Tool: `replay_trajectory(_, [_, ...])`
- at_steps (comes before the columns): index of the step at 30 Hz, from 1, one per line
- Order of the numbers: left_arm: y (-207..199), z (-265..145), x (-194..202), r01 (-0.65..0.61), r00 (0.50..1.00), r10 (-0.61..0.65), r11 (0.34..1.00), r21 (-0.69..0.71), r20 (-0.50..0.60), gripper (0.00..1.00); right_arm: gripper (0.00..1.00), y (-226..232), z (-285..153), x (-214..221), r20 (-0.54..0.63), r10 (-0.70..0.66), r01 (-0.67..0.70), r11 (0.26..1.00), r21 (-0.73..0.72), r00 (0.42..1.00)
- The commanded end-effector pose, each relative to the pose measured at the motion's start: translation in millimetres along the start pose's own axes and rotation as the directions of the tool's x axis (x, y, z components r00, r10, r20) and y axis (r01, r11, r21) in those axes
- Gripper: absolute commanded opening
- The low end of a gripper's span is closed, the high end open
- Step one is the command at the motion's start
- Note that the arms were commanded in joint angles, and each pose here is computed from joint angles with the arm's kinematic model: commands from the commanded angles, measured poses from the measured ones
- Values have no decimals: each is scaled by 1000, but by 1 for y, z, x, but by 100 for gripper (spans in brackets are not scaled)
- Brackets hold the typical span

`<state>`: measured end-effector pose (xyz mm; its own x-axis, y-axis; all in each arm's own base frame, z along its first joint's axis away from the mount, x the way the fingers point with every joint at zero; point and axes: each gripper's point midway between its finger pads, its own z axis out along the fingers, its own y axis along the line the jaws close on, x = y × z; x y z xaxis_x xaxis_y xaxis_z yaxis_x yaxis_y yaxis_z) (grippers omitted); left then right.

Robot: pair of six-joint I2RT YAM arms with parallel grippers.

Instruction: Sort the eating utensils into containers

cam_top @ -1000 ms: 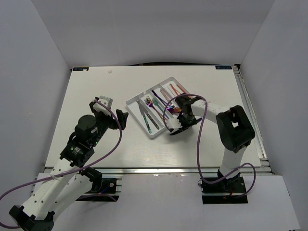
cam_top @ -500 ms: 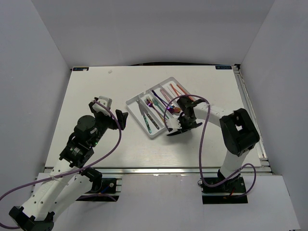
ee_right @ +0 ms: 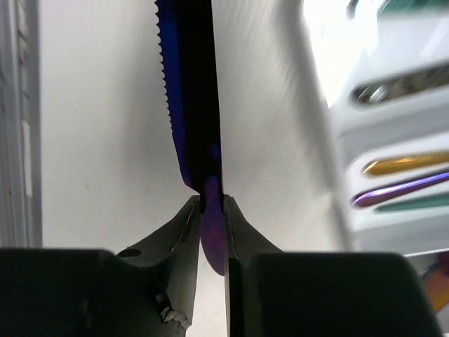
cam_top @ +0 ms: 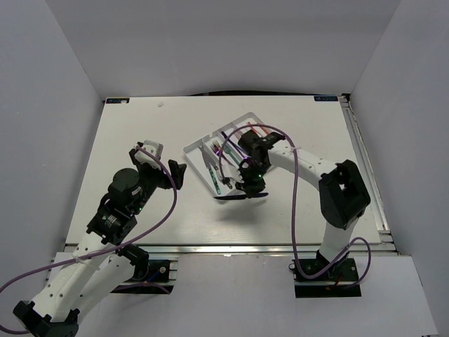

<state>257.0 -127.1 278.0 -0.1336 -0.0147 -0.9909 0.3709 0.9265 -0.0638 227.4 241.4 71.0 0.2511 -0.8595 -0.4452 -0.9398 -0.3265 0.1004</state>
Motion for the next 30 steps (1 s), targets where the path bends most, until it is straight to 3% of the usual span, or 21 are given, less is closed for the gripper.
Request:
replay_trajectory(1, [3,-1,-5,-2,1000,3,1000,-16,29,98,0,2,-8,-47,125,92,-85,995,-61,988])
replay_trajectory(10, [7,-2,-6,-5,999,6,999,-32,40,98,0,-77,-31,-135,353,224,-236,972,-9,908])
replay_trajectory(11, [7,-3,-6,-7,999,9,999,-35,41,98,0,-83,-27,-138,368,276,-288,957,-25,888])
replay_trajectory(16, [9,-3,-7,-9,999,11,999,-43,45,98,0,-125,-32,-159,461,294,-364,929,68,837])
replay_trajectory(24, [9,-3,-7,-11,999,13,999,-43,46,98,2,-150,-10,-124,450,390,-503,848,164,804])
replay_trajectory(30, [8,-3,-8,-10,999,12,999,-38,49,98,15,-151,0,-98,430,430,-550,809,208,794])
